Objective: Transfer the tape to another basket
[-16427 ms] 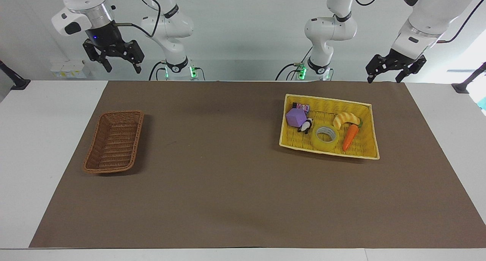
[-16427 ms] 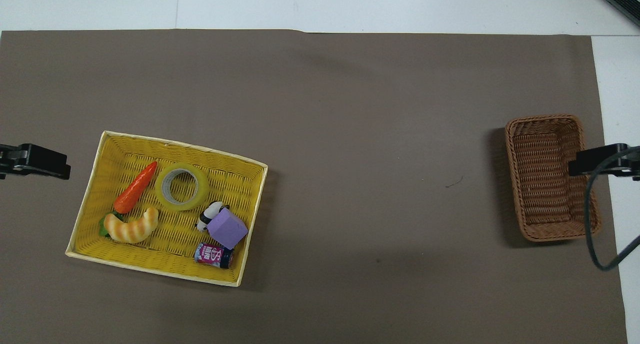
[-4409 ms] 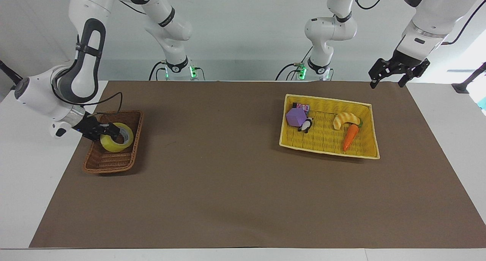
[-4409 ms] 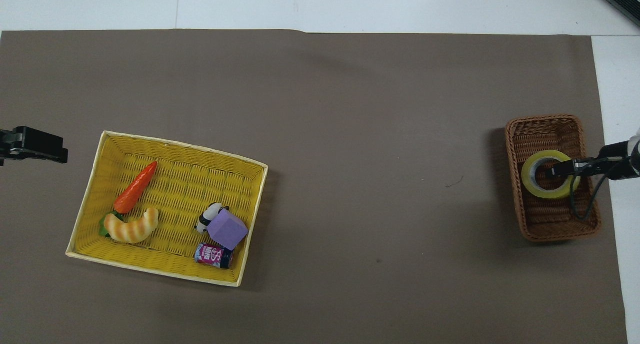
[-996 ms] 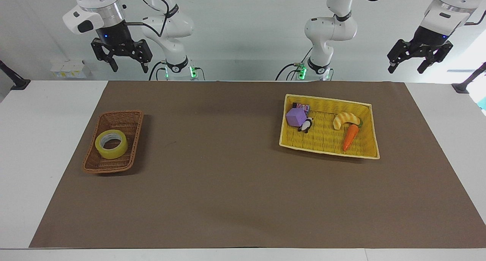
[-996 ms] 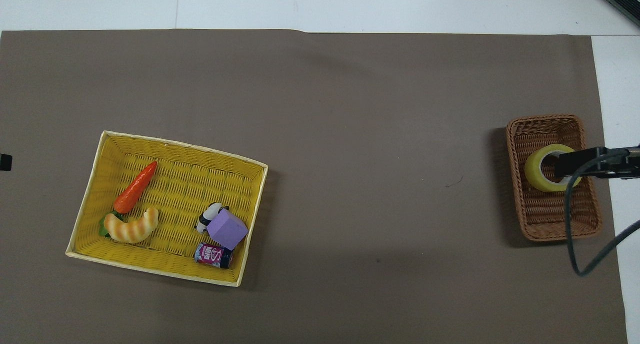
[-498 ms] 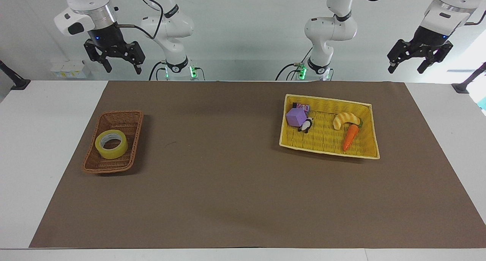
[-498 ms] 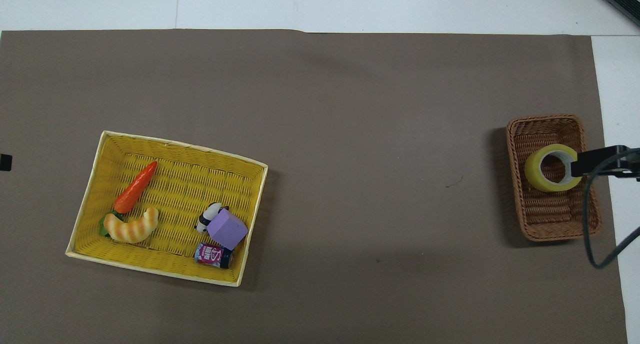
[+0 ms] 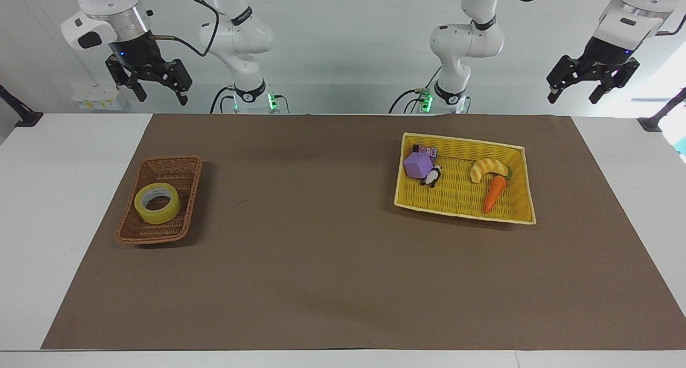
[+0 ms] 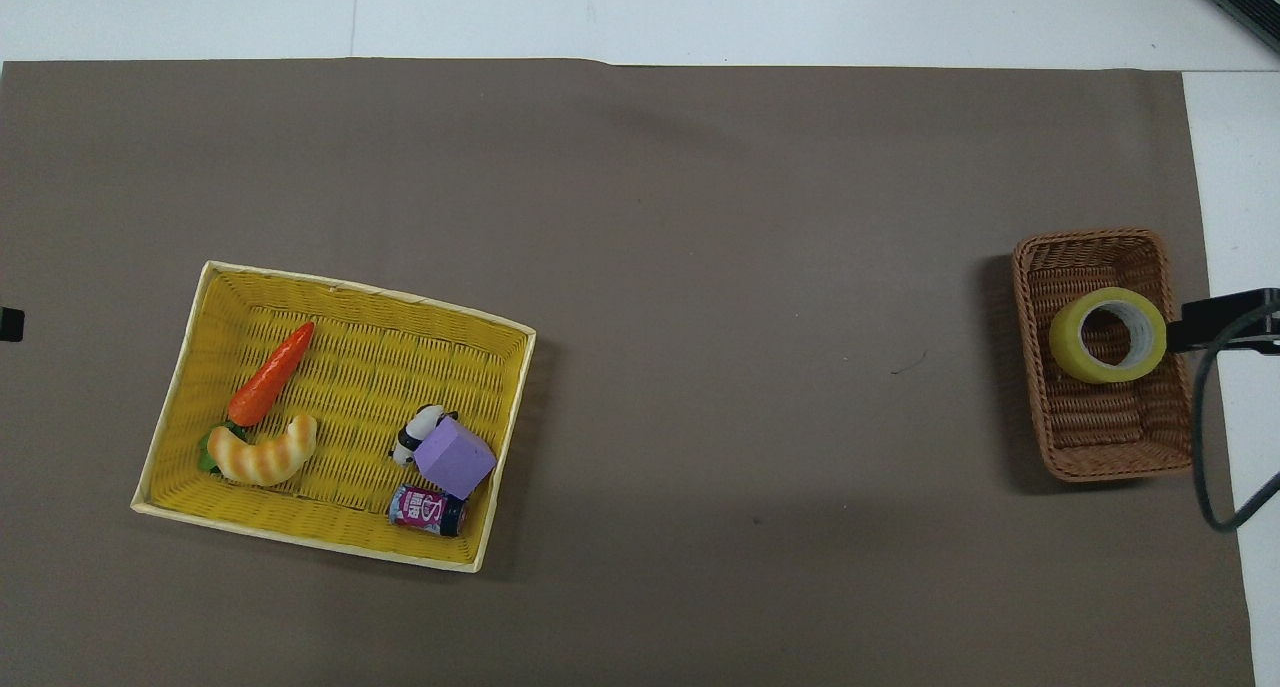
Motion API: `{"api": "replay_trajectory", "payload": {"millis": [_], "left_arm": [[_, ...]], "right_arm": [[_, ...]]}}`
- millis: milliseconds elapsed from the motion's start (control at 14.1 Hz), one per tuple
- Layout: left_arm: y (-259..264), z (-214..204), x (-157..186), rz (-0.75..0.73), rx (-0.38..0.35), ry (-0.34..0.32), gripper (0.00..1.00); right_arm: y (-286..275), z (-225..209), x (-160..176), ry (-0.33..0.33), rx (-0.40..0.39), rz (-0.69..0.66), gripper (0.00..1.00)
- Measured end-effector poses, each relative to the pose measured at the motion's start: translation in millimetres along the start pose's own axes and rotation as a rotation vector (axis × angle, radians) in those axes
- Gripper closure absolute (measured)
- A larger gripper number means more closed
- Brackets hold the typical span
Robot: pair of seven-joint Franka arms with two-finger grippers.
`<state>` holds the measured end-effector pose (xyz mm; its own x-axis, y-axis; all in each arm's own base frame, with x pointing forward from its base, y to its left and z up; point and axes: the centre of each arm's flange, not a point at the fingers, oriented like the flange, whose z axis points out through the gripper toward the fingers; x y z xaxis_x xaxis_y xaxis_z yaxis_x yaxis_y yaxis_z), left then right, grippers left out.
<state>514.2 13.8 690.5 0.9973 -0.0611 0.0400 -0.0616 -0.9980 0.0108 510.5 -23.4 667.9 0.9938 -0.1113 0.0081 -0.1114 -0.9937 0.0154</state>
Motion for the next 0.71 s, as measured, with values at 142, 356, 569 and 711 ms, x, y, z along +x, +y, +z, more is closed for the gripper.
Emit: {"api": "replay_trajectory", "payload": {"millis": [142,356,569,711], "left_arm": [[0.0,0.0,0.0,0.000,0.000,0.000,0.00],[0.0,0.0,0.0,0.000,0.000,0.000,0.00],[0.0,0.0,0.0,0.000,0.000,0.000,0.00],[0.0,0.0,0.0,0.000,0.000,0.000,0.00]], "right_arm": [[0.1,-0.1,0.1,0.001,0.000,-0.024,0.00],[0.5,-0.8,0.5,0.006,0.000,-0.031,0.00],[0.6,-0.8,0.5,0.007,0.000,-0.035,0.00],[1.5,-0.9,0.5,0.007,0.001,-0.034,0.00]]}}
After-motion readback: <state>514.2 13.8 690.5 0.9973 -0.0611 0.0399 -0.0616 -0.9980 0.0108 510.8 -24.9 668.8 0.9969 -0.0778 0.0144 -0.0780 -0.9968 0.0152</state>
